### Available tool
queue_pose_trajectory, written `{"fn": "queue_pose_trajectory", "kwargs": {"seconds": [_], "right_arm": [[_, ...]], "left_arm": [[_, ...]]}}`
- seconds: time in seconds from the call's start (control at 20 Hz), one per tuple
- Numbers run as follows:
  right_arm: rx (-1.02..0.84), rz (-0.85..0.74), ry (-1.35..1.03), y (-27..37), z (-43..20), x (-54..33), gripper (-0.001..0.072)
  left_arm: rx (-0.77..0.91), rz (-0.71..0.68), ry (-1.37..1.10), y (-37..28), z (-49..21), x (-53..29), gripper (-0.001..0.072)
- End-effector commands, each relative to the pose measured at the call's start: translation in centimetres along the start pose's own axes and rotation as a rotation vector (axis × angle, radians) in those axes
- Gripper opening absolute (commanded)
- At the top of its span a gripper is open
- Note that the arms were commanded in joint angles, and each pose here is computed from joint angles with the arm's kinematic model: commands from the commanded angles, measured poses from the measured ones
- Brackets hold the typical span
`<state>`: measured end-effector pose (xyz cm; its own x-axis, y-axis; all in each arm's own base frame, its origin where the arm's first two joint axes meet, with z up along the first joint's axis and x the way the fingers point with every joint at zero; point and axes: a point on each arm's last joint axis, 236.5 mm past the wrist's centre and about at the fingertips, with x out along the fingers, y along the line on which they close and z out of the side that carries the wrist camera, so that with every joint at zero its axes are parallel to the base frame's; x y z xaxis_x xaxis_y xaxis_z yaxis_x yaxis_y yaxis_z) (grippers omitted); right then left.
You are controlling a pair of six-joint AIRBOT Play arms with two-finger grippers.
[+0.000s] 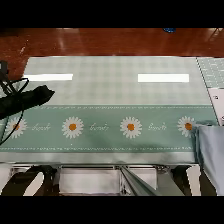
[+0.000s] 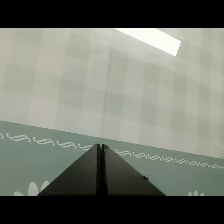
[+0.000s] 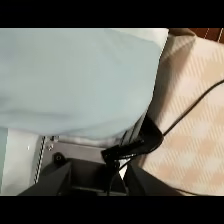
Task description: Fold the shirts.
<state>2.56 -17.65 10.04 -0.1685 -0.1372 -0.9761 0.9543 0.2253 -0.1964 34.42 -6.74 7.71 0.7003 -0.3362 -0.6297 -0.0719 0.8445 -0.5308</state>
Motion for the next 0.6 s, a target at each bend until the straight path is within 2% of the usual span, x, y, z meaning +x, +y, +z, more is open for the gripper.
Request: {"fn": "queue_pose_trajectory", "kwargs": {"seconds": [0.0, 0.05, 0.1, 0.25, 0.35, 0.45, 0.55], "right_arm": [[-0.073, 0.141, -0.129, 3.9, 2.9, -0.3, 0.0226], [-0.185, 0.305, -0.173, 8.6, 3.8, -1.5, 0.0064], [-0.322, 0.501, -0.204, 14.4, 3.8, -3.8, 0.0028], [-0.654, 0.908, -0.24, 29.0, -1.1, -12.2, 0.0027], [-0.875, 0.944, -0.214, 35.7, -7.6, -14.3, 0.0027], [-1.133, 0.828, -0.202, 39.8, -13.8, -12.9, 0.0028], [-1.31, 0.683, -0.226, 42.1, -17.5, -10.3, 0.0028]], "left_arm": [[0.045, -0.017, -0.056, -1.0, 3.0, 0.3, 0.0014], [0.076, -0.028, -0.069, -2.0, 4.7, 0.1, 0.0014], [0.116, -0.048, -0.077, -3.5, 6.8, -0.2, 0.0014], [0.234, -0.144, -0.052, -9.8, 11.8, -1.1, 0.0014], [0.385, -0.222, 0.005, -15.0, 12.4, -1.9, 0.0013], [0.479, -0.221, 0.054, -16.9, 10.7, -2.0, 0.0014], [0.483, -0.009, 0.189, -11.5, 7.2, 0.6, 0.0014]]}}
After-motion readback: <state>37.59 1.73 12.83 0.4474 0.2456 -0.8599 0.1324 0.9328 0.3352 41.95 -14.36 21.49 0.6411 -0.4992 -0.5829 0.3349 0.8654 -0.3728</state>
